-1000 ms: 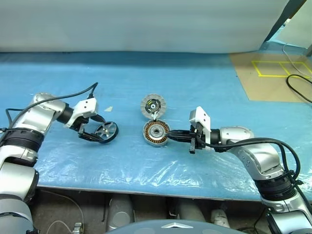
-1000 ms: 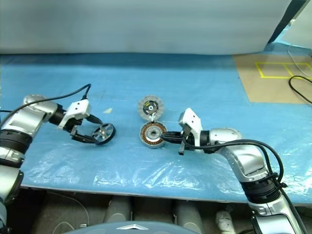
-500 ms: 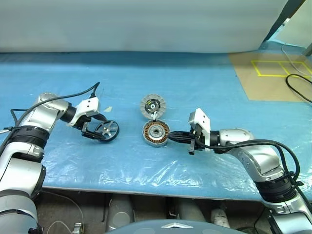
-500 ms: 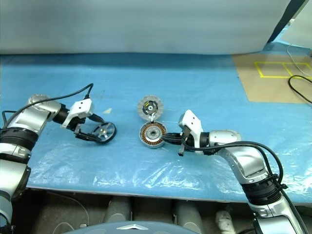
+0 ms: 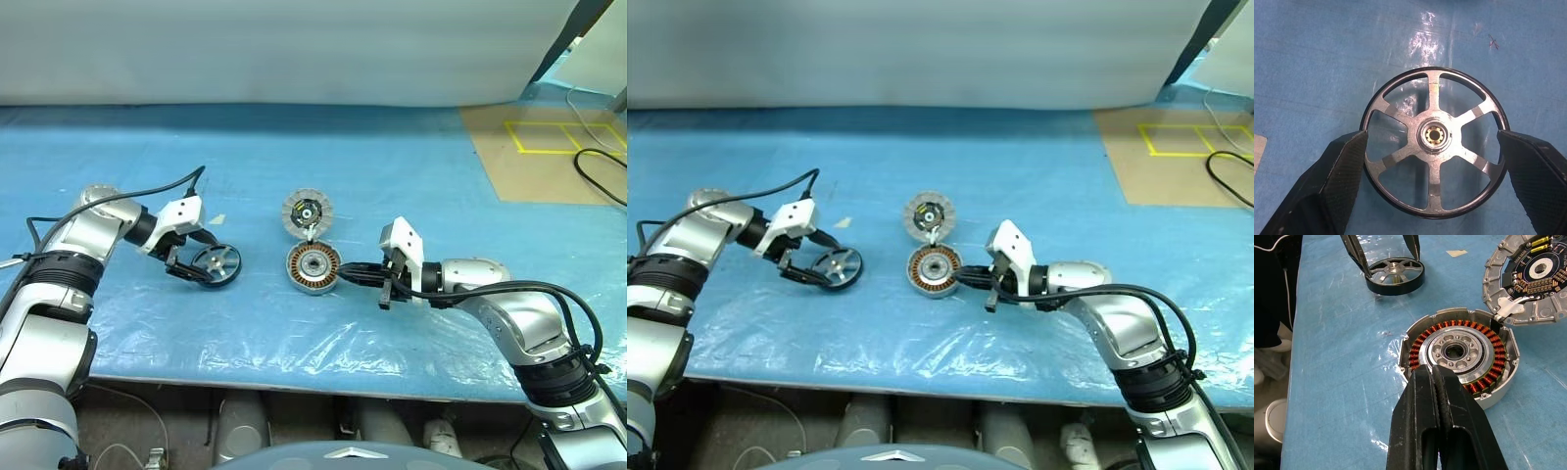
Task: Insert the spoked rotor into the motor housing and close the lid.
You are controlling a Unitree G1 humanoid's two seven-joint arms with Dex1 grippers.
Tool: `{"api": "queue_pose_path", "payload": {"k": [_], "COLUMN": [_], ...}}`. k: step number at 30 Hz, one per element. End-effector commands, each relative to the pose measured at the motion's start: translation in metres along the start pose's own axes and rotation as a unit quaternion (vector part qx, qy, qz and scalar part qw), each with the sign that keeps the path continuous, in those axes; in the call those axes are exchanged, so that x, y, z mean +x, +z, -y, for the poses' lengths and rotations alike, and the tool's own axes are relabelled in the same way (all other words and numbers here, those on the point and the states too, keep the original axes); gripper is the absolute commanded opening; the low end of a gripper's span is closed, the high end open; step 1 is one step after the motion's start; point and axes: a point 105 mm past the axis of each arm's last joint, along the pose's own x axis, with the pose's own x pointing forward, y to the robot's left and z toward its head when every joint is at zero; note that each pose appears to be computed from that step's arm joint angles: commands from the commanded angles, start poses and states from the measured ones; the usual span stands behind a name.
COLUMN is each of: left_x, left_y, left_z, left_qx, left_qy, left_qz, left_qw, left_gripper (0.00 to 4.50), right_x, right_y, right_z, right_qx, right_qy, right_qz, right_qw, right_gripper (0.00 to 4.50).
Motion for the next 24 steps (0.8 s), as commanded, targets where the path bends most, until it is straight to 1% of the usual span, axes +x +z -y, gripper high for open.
{"api": "queue_pose_path", "payload": {"k": [1, 7, 16, 17, 19, 22, 24], "left_x": [-0.0096, -0.0140, -0.0149, -0.0152, -0.0157, -0.0150, -0.0137], "left_y": [0.0100, 0.0197, 0.0157, 0.0156, 0.0144, 0.0146, 0.0152], "left_z": [-0.0035, -0.0037, -0.0063, -0.0068, -0.0058, -0.0047, -0.0026], "left_qx": [0.018, 0.019, 0.014, 0.014, 0.013, 0.011, 0.010], "left_qy": [0.012, 0.012, 0.016, 0.017, 0.013, 0.010, 0.005], "left_qz": [0.010, 0.037, 0.023, 0.022, 0.017, 0.018, 0.020], "left_qw": [1.000, 0.999, 0.999, 1.000, 1.000, 1.000, 1.000], "left_gripper": [4.50, 4.50, 4.50, 4.11, 3.65, 2.65, 2.65], "right_x": [-0.0012, -0.0009, -0.0008, -0.0008, -0.0009, -0.0010, -0.0010], "right_y": [0.0060, 0.0054, 0.0049, 0.0048, 0.0046, 0.0043, 0.0040], "right_z": [-0.0033, -0.0041, -0.0031, -0.0029, -0.0028, -0.0026, -0.0022], "right_qx": [-0.015, -0.014, -0.015, -0.014, -0.014, -0.013, -0.011], "right_qy": [0.005, 0.007, 0.006, 0.005, 0.005, 0.004, 0.003], "right_qz": [0.006, 0.005, 0.002, 0.002, 0.002, 0.001, 0.001], "right_qw": [1.000, 1.000, 1.000, 1.000, 1.000, 1.000, 1.000], "right_gripper": [0.05, 0.05, 0.05, 0.00, 0.00, 0.00, 0.00]}}
